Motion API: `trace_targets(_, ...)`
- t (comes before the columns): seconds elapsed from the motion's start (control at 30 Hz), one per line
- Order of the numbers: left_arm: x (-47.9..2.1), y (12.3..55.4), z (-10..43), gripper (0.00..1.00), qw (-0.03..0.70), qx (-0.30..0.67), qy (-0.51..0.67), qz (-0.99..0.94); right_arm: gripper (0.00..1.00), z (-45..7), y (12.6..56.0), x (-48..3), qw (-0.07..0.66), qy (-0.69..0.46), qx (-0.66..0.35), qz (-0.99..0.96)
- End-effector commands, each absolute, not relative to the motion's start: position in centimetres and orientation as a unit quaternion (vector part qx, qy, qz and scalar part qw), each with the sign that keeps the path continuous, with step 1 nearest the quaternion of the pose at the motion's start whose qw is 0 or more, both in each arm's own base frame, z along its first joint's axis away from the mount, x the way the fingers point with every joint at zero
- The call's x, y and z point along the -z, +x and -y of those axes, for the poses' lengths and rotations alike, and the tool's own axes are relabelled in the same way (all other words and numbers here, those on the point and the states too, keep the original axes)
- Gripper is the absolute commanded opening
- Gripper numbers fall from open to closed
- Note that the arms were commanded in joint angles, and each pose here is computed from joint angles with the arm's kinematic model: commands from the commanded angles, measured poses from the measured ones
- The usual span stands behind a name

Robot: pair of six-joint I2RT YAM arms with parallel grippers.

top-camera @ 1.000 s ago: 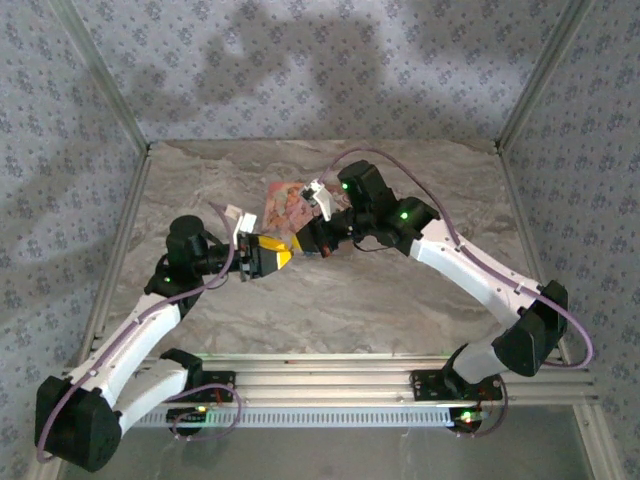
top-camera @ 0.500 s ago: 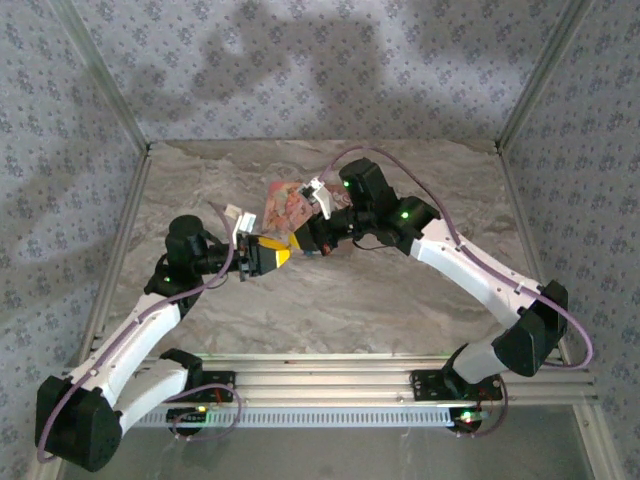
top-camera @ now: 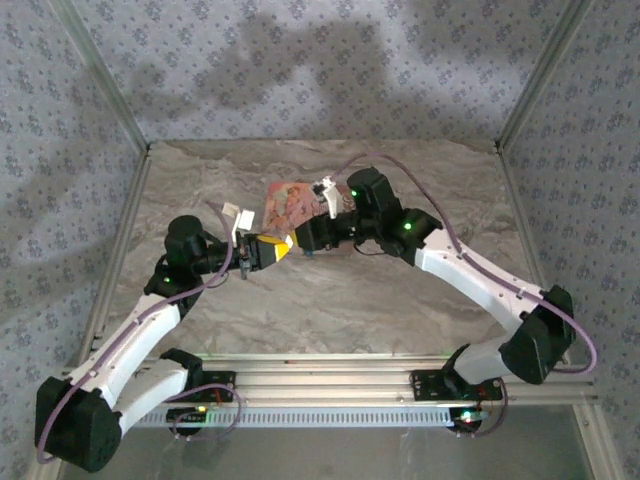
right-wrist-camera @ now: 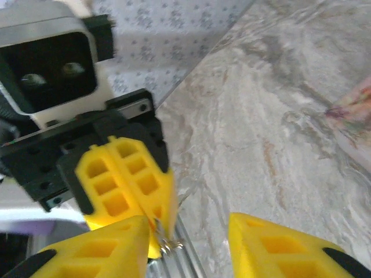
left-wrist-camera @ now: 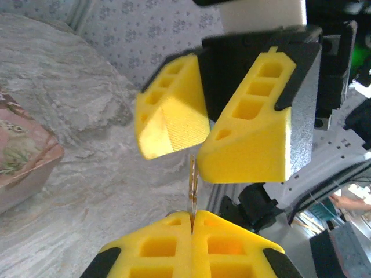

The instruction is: Unlock the padlock with the key

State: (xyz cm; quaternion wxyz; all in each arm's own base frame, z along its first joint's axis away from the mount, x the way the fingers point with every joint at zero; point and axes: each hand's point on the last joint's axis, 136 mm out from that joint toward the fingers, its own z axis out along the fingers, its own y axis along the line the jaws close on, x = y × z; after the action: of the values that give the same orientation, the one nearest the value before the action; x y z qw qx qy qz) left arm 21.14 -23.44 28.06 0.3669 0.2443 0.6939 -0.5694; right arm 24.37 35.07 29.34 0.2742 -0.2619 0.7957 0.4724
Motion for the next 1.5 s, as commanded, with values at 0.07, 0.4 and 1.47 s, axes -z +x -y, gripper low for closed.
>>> trace_targets(0.07, -28.6, 21.4, 23.2, 0.0, 0.39, 0.563, 0.232, -0.691, 0.36, -34.5, 25.5, -31.0, 0.319, -0.185, -0.49, -0.79)
trace_targets(0.4, -28.7, 21.4, 23.1, 0.0, 0.39, 0.563, 0.231, -0.691, 0.36, -36.1, 25.0, -30.8, 0.311, -0.198, -0.497, -0.786)
trace_targets(1.47, -28.8, 21.5, 23.2, 0.0, 0.387, 0.568, 0.227, -0.69, 0.0, -36.6, 24.3, -29.9, 0.291, -0.204, -0.517, -0.779)
